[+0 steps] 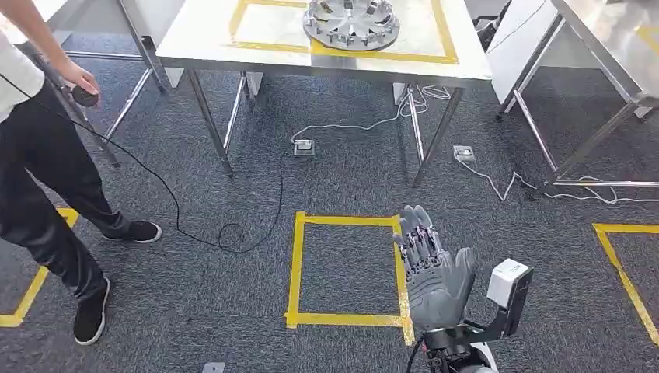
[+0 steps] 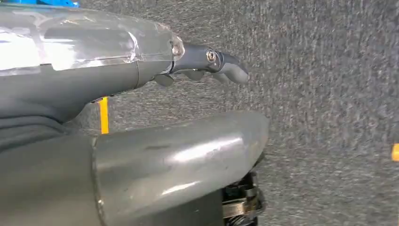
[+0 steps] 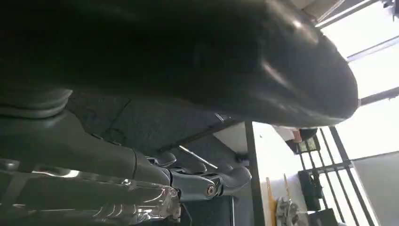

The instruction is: Take the parts from the cabinet and place them on the table.

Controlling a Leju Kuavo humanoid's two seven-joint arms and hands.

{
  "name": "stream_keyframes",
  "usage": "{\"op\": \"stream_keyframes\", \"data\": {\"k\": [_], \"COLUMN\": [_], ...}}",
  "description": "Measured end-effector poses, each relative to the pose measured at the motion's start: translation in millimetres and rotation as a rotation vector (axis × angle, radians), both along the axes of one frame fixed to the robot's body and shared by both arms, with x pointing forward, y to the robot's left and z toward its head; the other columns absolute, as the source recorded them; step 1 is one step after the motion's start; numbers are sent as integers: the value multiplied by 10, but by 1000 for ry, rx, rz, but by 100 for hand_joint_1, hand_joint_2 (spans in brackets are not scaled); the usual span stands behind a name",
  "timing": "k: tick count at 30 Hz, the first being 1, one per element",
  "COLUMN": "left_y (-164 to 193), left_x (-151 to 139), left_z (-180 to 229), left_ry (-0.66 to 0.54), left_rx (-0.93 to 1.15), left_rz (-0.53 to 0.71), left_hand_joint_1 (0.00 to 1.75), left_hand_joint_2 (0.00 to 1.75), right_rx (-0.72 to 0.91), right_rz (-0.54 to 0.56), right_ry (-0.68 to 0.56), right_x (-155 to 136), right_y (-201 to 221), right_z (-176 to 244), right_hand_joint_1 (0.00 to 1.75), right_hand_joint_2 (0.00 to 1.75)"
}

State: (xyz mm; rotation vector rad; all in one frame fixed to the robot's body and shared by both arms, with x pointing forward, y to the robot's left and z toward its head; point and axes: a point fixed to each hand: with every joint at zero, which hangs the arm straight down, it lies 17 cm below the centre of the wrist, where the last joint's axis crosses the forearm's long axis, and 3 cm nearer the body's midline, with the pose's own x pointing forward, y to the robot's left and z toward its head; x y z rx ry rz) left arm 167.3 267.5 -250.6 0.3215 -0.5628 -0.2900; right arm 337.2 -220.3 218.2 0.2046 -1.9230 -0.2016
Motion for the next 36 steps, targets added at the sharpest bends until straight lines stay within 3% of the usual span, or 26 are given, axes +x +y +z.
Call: {"op": "stream_keyframes", "data": {"k": [4, 28, 36], "left_y": [7, 14, -5], "left_x": [-15, -89, -69], "left_z": [-7, -33, -35], "left_ry": [10, 28, 29], "left_rx": [7, 14, -13], "left_rz": [-2, -21, -17], "left_hand_joint_1": [0, 0, 0], "left_hand_joint_2": [0, 0, 0], "right_rx": [-151, -29, -112], "right_rz": [-105, -274, -351], "right_ry": [-15, 13, -84], "right_x": [29, 83, -30], "right_y": [-100, -501, -618], "right_z": [21, -37, 223], "right_hand_joint_1": [0, 0, 0], "right_hand_joint_2": [0, 0, 0]}}
